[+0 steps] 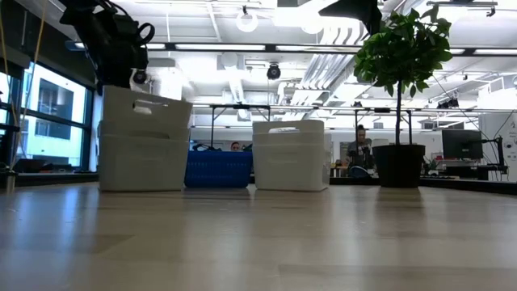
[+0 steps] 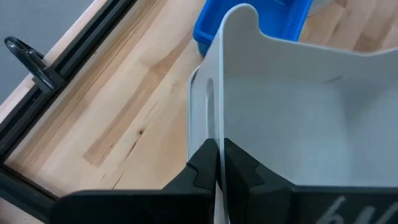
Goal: Stack baskets by color
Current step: Stack the bottom gray bin on the top gray bin
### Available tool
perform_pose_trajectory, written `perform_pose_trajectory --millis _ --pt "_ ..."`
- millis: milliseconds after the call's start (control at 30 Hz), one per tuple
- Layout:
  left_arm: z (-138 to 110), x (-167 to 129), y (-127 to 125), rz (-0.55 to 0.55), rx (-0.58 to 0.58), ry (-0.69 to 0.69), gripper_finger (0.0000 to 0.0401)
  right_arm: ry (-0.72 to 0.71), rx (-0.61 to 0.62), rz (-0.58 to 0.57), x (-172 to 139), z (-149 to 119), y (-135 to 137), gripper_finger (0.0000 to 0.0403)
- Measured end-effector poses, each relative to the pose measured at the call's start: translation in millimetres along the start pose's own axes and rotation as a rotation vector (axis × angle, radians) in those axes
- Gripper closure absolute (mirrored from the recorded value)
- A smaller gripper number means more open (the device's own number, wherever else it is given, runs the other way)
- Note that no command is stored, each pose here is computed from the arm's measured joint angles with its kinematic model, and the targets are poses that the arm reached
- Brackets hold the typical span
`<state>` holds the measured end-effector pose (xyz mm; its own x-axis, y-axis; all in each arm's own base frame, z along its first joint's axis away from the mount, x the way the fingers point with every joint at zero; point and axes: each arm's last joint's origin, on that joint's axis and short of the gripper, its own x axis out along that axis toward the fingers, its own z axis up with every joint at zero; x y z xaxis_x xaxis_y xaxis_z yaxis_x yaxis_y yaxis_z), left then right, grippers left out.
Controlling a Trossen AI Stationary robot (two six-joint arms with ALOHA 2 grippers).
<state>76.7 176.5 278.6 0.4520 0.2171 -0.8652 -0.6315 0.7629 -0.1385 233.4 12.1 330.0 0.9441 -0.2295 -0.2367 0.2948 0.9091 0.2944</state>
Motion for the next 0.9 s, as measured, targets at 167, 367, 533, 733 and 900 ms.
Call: perform_pose_trajectory --millis 167,367,533,733,900 --pt "0.1 -0.1 -0.1 -0.006 -0.011 -0.003 0.0401 -0.001 0.000 -0.003 0.0 0.0 -0.1 0.0201" --pt "-0.1 0.3 -1.2 -0.020 -0.037 -0.001 0.0401 -0.001 0.000 -0.003 0.0 0.0 -0.1 0.0201" --pt "0.1 0.5 -1.6 -0.023 -0.042 0.000 0.0400 -0.001 -0.001 -0.003 0.0 0.0 -0.1 0.0201" --pt "0.0 0.5 -1.8 -0.025 -0.042 0.000 0.0388 -0.001 -0.003 -0.003 0.0 0.0 -0.1 0.0201" --pt "0.0 0.5 -1.8 -0.027 -0.042 0.000 0.0331 -0.001 -0.003 -0.003 0.0 0.1 -0.2 0.0201"
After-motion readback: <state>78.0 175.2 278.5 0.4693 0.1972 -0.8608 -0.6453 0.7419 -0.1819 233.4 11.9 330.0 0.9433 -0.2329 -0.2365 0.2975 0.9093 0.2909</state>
